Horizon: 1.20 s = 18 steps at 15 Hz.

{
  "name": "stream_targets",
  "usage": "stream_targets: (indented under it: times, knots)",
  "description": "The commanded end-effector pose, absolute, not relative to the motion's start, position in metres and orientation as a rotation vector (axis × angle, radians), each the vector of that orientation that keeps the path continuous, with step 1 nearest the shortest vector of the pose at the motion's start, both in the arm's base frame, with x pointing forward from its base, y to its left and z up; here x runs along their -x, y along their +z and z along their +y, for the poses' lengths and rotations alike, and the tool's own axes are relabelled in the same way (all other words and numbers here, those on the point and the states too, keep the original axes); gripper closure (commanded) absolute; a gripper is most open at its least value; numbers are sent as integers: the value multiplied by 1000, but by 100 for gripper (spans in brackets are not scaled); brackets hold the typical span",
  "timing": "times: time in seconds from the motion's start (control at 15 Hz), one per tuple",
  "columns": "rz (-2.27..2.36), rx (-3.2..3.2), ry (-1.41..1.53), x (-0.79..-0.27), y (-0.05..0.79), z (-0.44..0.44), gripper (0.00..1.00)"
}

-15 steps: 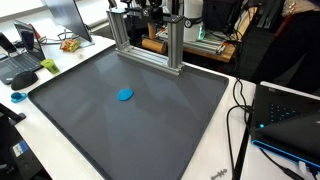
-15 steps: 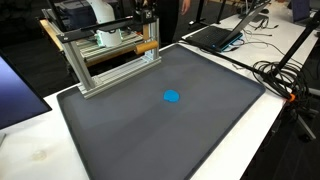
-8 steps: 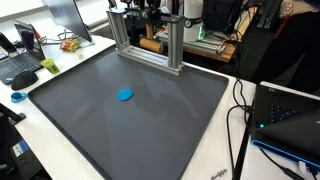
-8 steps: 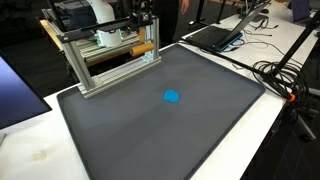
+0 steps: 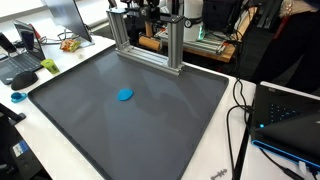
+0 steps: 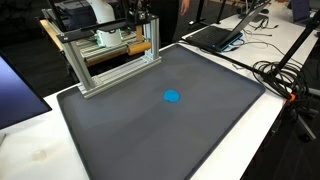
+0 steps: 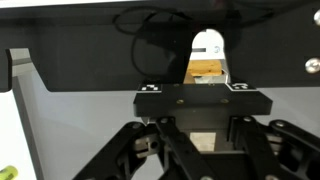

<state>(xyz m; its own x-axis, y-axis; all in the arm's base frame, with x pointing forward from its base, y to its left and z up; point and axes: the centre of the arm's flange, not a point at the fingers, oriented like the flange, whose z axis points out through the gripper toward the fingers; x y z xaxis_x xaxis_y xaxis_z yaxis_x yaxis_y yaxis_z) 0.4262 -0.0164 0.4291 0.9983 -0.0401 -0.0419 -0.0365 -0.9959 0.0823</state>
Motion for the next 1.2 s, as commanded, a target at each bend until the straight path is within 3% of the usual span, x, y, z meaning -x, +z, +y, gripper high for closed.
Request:
stream_targets:
  times: [0.0,1.13]
  knots:
    - [-20,-3080,-106,-404,433,-18,78]
    - [-47,-3117,-118,-340,418,-10,78]
